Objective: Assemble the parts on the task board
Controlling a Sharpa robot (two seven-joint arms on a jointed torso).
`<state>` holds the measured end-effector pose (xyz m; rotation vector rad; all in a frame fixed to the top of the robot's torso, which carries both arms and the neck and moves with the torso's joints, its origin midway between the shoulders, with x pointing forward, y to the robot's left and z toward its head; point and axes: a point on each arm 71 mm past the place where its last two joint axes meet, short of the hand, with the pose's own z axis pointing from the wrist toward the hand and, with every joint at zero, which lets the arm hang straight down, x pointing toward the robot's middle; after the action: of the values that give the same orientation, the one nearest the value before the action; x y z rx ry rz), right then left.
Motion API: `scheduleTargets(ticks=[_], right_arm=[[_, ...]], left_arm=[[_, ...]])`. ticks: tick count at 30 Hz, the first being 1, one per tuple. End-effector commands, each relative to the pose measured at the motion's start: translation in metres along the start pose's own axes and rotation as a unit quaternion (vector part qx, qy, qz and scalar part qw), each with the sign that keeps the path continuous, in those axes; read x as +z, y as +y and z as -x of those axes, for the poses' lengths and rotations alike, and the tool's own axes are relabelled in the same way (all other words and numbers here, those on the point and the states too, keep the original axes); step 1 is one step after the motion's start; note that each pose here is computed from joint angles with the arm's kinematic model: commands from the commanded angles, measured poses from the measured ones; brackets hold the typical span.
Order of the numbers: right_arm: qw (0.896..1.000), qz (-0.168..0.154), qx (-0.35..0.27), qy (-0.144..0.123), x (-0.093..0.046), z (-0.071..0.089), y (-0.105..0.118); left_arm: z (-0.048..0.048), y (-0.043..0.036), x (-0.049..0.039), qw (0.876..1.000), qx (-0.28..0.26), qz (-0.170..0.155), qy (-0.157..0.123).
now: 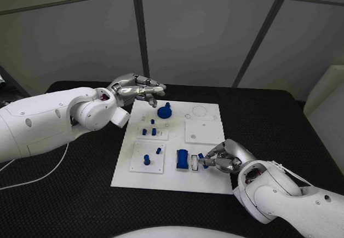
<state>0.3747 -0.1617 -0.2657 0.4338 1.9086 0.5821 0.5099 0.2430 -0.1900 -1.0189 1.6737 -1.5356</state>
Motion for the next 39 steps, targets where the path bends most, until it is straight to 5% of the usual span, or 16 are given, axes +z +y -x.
scheduleTargets(ticks=[1, 15, 39], right_arm=[[0.999, -0.007, 0.002, 0.031, 0.003, -0.006, 0.001], [0.998, -0.020, -0.015, 0.061, 0.013, -0.016, 0.007], [0.998, -0.010, -0.015, 0.055, 0.016, -0.018, 0.012]], left_arm=[[-0.0017, -0.0012, 0.0007, 1.000, -0.004, -0.002, 0.006], [-0.0033, -0.0013, 0.0013, 1.000, -0.004, 0.000, 0.009], [-0.0030, -0.0014, 0.0011, 1.000, -0.004, 0.001, 0.009]])
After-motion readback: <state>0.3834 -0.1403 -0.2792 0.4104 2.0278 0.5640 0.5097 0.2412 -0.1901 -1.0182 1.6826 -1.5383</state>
